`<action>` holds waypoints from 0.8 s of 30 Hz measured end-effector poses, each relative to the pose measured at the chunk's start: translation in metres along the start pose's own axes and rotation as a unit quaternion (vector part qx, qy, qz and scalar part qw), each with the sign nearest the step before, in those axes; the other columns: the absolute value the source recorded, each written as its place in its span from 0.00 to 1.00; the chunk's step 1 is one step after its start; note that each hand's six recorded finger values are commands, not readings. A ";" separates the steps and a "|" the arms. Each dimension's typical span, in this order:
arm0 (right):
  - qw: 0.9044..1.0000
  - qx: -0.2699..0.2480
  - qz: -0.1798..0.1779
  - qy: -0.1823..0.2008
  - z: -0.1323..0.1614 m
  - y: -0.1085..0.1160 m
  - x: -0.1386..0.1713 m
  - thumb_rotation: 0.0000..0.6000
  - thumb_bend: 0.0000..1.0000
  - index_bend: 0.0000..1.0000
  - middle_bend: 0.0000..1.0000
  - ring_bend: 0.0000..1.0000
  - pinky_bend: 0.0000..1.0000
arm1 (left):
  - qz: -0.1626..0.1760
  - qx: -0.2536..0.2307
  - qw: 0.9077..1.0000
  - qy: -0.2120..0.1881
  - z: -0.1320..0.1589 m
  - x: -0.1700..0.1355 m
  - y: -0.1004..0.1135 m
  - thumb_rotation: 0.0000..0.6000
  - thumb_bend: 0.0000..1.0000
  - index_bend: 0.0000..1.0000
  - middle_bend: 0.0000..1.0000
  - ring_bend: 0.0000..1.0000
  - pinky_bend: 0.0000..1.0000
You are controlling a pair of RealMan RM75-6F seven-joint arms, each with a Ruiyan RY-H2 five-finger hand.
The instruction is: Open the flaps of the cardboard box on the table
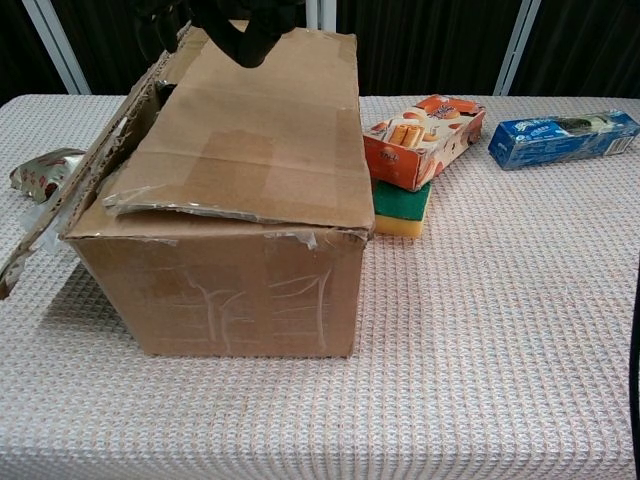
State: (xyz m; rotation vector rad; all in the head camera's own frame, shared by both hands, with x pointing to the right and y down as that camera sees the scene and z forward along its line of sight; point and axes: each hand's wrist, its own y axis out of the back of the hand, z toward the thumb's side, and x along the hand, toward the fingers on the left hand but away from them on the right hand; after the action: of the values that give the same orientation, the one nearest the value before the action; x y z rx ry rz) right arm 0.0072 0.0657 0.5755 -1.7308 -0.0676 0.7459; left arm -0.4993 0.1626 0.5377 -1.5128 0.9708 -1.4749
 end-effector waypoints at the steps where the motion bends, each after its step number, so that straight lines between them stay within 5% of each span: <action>1: 1.000 0.000 0.002 0.000 0.002 -0.001 -0.002 1.00 1.00 0.23 0.20 0.00 0.00 | 0.000 0.000 1.000 0.000 0.000 0.000 0.000 0.76 0.05 0.19 0.27 0.16 0.23; 24: 0.999 -0.009 0.029 0.014 0.020 -0.018 -0.027 1.00 1.00 0.23 0.20 0.00 0.00 | -0.003 0.003 1.000 0.006 -0.007 -0.004 0.003 0.76 0.05 0.19 0.27 0.16 0.23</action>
State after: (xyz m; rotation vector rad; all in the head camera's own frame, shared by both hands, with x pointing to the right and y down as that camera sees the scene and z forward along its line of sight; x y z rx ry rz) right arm -0.0186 0.0768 0.6009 -1.7656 -0.0050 0.7641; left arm -0.5065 0.1652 0.5337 -1.5053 0.9682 -1.4921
